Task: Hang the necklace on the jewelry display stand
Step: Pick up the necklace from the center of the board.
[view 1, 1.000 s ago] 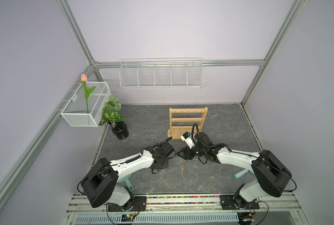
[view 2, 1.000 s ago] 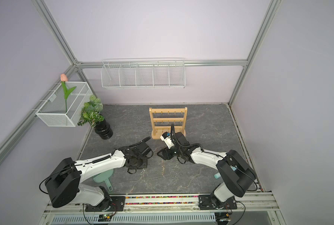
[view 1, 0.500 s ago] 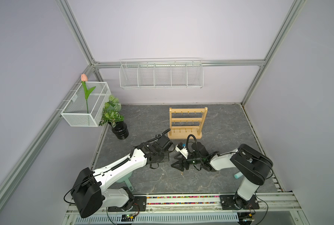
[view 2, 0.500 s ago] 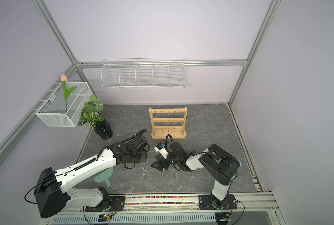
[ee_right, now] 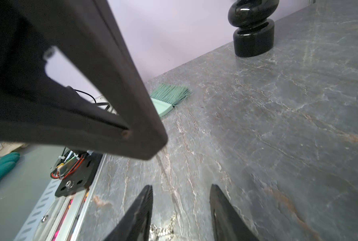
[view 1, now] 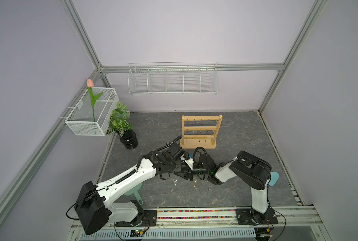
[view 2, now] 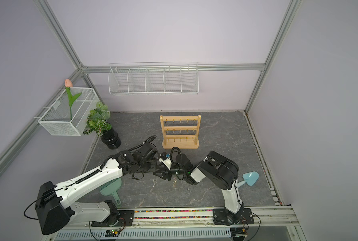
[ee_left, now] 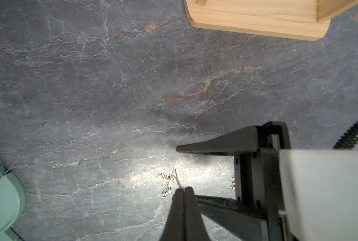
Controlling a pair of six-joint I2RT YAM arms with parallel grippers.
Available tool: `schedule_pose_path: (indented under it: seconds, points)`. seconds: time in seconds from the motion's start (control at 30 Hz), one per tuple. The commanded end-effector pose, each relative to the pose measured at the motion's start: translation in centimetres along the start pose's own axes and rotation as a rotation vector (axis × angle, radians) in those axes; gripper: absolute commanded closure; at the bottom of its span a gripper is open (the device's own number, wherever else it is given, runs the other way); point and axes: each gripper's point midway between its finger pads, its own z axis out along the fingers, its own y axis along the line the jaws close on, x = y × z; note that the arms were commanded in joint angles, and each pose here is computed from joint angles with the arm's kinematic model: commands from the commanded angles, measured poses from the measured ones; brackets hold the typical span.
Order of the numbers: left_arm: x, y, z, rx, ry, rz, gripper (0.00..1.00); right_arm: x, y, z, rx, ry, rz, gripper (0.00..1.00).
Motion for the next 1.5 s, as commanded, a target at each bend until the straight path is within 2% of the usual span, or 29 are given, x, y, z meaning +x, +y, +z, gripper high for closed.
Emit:
schedule_pose_path:
  seconds: [0.0,0.3,0.7,0.9,1.07,1.33,1.47]
  points:
    - [-1.3,-0.1,-1.2,0.0,-0.042,-0.013,1.0,-0.5,0.6,0.5,-0.03,-0.026,-0.04,0.6]
    - [-1.5,0.2,-1.4,-0.017,-0.055,-0.015,1.0,0.2,0.6,1.0,-0.047,-0.005,-0.015,0.71]
    - [-1.7,0.2,-1.3,-0.01,-0.065,-0.015,1.0,0.6,1.0,1.5,-0.079,0.01,0.009,0.78]
    - [-1.7,0.7,-1.3,-0.021,-0.07,-0.023,1.0,0.8,0.9,1.4,-0.07,0.014,0.015,0.89]
    - [-1.7,0.8,-1.3,-0.022,-0.074,-0.025,1.0,0.8,0.9,1.3,-0.063,0.014,0.015,0.93]
    - [-1.5,1.0,-0.8,-0.023,-0.067,-0.034,1.0,0.3,1.3,1.2,-0.078,0.011,0.033,0.93]
    - [-1.4,1.1,0.3,-0.004,-0.04,-0.075,1.0,-1.1,2.2,1.2,-0.105,0.015,0.084,0.93]
